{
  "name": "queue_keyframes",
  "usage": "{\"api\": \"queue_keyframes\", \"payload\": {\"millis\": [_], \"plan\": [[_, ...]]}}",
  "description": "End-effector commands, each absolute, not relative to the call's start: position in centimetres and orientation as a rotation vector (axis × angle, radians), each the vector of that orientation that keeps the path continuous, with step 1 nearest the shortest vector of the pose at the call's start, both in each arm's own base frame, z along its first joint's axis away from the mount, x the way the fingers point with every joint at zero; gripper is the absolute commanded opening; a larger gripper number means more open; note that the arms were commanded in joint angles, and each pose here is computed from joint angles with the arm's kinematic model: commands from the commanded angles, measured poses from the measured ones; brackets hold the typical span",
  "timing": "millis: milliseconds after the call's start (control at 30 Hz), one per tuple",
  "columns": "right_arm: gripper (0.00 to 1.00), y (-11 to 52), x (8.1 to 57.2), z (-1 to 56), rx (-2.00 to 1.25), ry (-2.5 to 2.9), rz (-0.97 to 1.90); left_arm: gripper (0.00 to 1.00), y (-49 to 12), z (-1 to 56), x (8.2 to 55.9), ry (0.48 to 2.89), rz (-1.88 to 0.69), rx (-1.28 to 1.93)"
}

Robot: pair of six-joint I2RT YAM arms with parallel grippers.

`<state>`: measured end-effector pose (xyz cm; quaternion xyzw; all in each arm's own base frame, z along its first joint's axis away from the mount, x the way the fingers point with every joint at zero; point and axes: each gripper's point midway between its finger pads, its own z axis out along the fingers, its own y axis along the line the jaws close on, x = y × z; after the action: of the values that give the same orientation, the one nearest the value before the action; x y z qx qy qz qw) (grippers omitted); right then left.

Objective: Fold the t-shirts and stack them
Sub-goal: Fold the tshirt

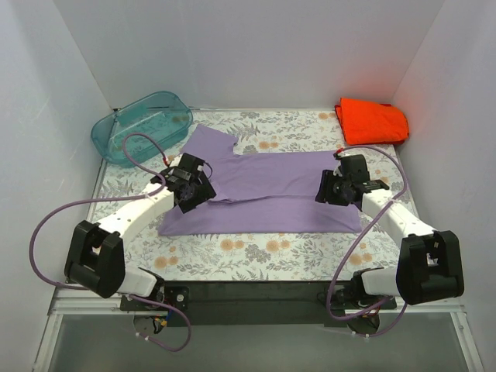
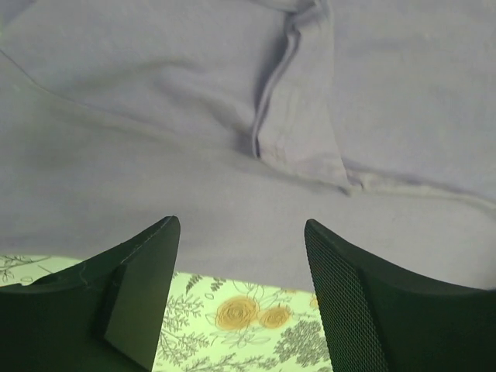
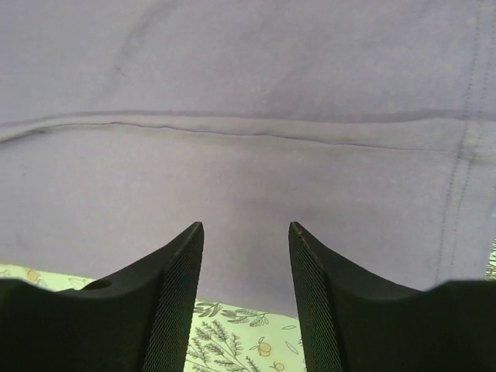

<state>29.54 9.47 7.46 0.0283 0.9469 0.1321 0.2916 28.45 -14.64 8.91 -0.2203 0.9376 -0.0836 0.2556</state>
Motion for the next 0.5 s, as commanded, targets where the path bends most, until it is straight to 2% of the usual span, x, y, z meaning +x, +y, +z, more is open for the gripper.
{"api": "queue_keyframes", "payload": {"millis": [0, 167, 467], "plan": [[0.56, 11.2, 28.9, 8.7, 0.028, 2.502, 0.485, 0.65, -15.3, 9.0, 30.6, 2.507, -0.362, -0.656], [0.56, 11.4, 28.4, 9.3, -0.016, 2.488, 0.511, 0.64, -16.2, 8.4, 32.7, 2.503, -0.368, -0.679], [0.56, 11.1, 27.4, 9.8, -0.028, 2.473, 0.499, 0.37, -16.5, 6.4, 34.2, 2.545, -0.303, -0.716]]}}
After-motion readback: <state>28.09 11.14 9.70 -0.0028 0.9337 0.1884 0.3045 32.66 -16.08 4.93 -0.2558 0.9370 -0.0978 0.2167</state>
